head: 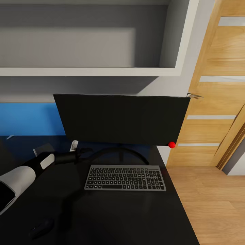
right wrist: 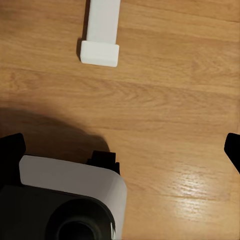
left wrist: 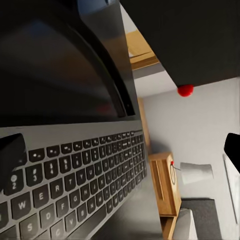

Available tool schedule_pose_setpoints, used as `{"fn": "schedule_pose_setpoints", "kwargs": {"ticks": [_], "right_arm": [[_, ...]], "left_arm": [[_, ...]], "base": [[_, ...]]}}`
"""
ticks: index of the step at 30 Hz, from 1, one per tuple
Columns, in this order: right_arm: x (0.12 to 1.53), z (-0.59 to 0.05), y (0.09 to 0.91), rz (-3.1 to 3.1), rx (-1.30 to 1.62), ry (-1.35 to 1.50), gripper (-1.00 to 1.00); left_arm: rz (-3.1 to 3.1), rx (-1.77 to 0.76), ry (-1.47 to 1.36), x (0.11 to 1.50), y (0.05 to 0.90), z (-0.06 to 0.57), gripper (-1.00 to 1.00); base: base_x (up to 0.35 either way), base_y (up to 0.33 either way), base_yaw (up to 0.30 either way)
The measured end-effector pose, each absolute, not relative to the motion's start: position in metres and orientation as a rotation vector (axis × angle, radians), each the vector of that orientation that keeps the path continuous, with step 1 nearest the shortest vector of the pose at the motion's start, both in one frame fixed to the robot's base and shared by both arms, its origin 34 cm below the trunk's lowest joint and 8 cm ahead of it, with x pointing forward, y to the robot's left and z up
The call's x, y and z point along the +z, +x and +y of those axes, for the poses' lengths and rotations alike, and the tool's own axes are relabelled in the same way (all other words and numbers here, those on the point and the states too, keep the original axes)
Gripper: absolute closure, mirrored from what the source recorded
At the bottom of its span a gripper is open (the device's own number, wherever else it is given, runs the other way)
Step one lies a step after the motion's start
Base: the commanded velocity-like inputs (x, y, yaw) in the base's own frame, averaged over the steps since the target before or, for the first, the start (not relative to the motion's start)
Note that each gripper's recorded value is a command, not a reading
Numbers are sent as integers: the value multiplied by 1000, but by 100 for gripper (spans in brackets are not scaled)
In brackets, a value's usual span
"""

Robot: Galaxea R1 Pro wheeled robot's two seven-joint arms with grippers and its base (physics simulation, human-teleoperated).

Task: In the bedroom, organize the workspace by keeping the computer under the desk, ensuring the monitor is on the desk, placing the keyboard on the desk next to the monitor, placing the mouse on the desk next to the keyboard, moving the folder from the swivel chair onto the desk next to the mouse, stacking the notebook on top of the folder with the pen on top of the notebook, and positioning the swivel chair next to the desk.

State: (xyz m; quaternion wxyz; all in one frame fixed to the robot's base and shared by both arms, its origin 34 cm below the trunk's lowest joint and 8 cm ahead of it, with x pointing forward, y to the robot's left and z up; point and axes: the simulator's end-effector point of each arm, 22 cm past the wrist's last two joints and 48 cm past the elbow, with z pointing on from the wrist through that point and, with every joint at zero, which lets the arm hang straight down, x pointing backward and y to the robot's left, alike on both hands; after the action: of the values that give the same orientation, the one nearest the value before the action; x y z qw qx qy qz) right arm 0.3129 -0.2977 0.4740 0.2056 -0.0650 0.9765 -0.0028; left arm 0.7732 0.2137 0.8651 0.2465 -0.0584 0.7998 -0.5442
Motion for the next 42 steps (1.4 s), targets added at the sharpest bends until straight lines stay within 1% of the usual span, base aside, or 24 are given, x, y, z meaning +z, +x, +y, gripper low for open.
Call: {"fn": "schedule_pose_setpoints", "kwargs": {"ticks": [5, 17, 26, 27, 30, 31, 34, 35, 39, 42], "right_arm": [[474, -298, 313, 2722, -7, -182, -100], [476, -296, 318, 2710, -9, -171, -100], [477, -296, 318, 2708, -10, -169, -100], [475, -298, 315, 2717, -17, -170, -100], [474, -298, 314, 2721, -20, -169, -100], [474, -299, 313, 2723, -22, -168, -100], [474, -299, 313, 2724, -23, -167, -100], [474, -299, 312, 2725, -24, -165, -100], [474, -300, 313, 2725, -26, -161, -100], [474, -301, 313, 2725, -28, -157, -100]], "left_arm": [[2180, -1494, -160, 864, 772, 213, -100], [2197, -1487, -160, 860, 770, 210, -100], [2179, -1463, -147, 862, 774, 215, -100], [2191, -1378, -161, 862, 783, 234, -100], [2269, -1236, -198, 850, 793, 250, -100], [2372, -1038, -258, 826, 800, 272, -100], [2447, -871, -314, 807, 802, 294, -100], [2487, -769, -342, 798, 803, 306, -100], [2549, -575, -378, 786, 805, 323, -100], [2553, -516, -365, 791, 811, 324, -100]], "base": [[-149, 0, 0], [-305, 0, 0], [-53, 0, 0], [-2, 0, 0], [-1, 0, 0], [0, 0, 0], [0, 0, 0], [0, 0, 0], [0, 0, 0], [0, 0, 0]]}}
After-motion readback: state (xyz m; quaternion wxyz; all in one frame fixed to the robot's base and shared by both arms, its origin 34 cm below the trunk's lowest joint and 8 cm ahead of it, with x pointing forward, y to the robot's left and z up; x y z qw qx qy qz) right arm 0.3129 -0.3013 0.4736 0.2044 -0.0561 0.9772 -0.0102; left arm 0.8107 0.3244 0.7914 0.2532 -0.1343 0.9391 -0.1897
